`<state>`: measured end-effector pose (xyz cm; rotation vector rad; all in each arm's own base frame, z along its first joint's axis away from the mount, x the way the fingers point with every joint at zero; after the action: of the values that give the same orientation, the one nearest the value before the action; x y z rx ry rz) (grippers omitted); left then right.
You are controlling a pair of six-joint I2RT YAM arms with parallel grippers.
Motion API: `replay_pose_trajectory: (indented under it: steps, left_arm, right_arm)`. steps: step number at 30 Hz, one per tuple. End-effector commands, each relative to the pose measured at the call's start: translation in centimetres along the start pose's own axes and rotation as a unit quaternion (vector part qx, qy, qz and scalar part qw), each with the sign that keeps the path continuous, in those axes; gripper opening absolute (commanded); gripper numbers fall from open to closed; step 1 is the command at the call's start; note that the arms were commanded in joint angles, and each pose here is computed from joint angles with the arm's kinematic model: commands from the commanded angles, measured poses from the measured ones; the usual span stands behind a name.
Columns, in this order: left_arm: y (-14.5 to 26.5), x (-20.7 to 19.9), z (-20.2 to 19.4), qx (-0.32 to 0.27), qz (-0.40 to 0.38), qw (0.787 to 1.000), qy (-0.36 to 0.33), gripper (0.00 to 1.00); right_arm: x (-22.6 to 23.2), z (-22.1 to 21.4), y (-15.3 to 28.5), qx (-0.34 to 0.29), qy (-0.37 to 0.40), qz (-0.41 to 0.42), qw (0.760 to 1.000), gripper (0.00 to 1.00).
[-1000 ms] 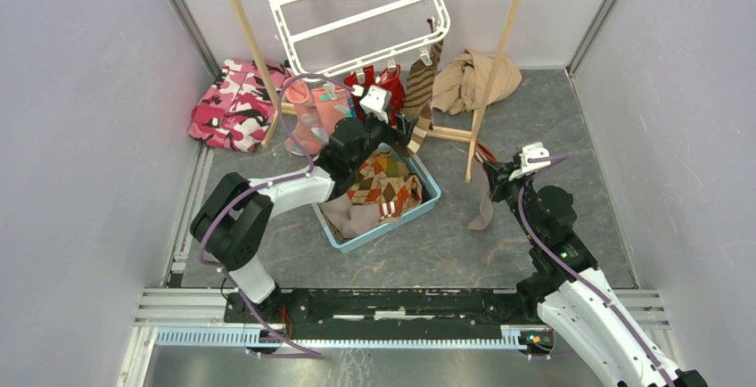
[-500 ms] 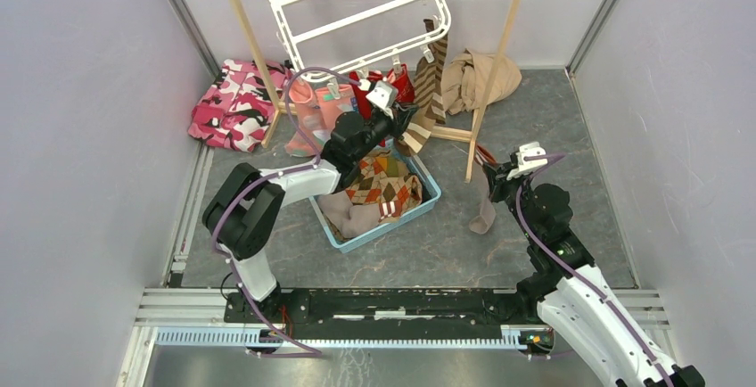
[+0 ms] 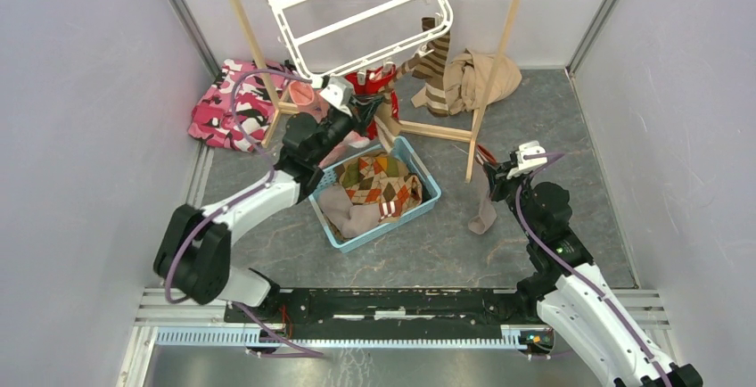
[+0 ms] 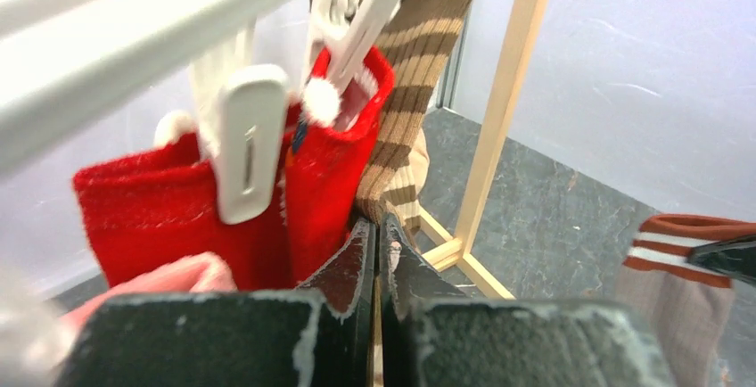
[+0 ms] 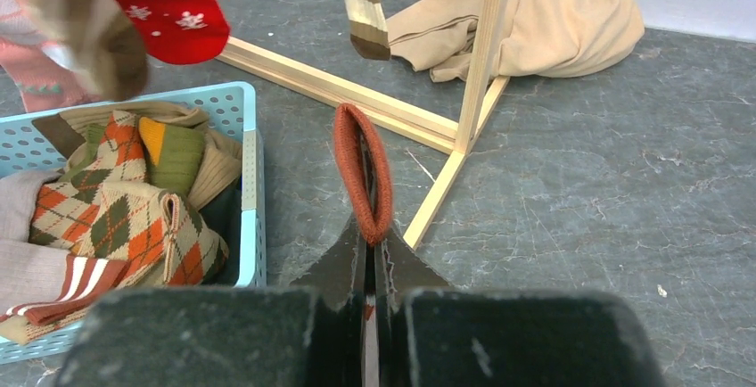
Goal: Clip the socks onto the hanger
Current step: Rotate the hanger at the clothesline.
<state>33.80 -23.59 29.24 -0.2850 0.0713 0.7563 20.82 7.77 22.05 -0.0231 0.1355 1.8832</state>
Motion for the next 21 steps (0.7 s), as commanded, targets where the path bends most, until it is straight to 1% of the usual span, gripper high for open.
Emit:
replay_pose_trajectory:
  steps: [1, 5, 10, 15, 21]
  left_arm:
    - [2.3, -1.0, 2.2, 0.0, 0.0, 1.0, -0.012, 0.02]
    - [4.2, -1.2, 2.7, 0.015, 0.016, 1.0, -0.01, 0.02]
    - [6.7, -1.4, 4.3, 0.007, 0.051, 0.998, -0.02, 0.02]
    - [9.2, -0.6, 6.0, -0.003, 0.112, 0.993, -0.038, 0.02]
    - [11.5, 1.9, 7.7, -0.02, 0.204, 0.977, -0.057, 0.02]
  right_arm:
    - [0.0, 0.9, -0.2, -0.025, -0.002, 0.004, 1.0, 0.0]
    - [0.0, 1.0, -0.1, -0.028, -0.001, 0.004, 1.0, 0.0]
    - [0.0, 0.9, -0.2, -0.029, -0.002, 0.009, 1.0, 0.0]
    - [0.1, 1.0, -0.1, -0.034, -0.002, 0.014, 0.999, 0.0]
    - [0.4, 1.3, -0.1, -0.041, -0.006, 0.026, 0.999, 0.0]
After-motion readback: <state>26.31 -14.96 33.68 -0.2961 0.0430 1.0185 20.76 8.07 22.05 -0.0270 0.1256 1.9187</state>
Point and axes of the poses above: each gripper's point midway between its finger pads, its own y axis back along the fingers, its own x axis along the line the jaws close on, z = x × y, the point moved 7 cm from there along y, back along the fingers, and after that the axes turned 7 degrees about y, right-handed, at the moved point
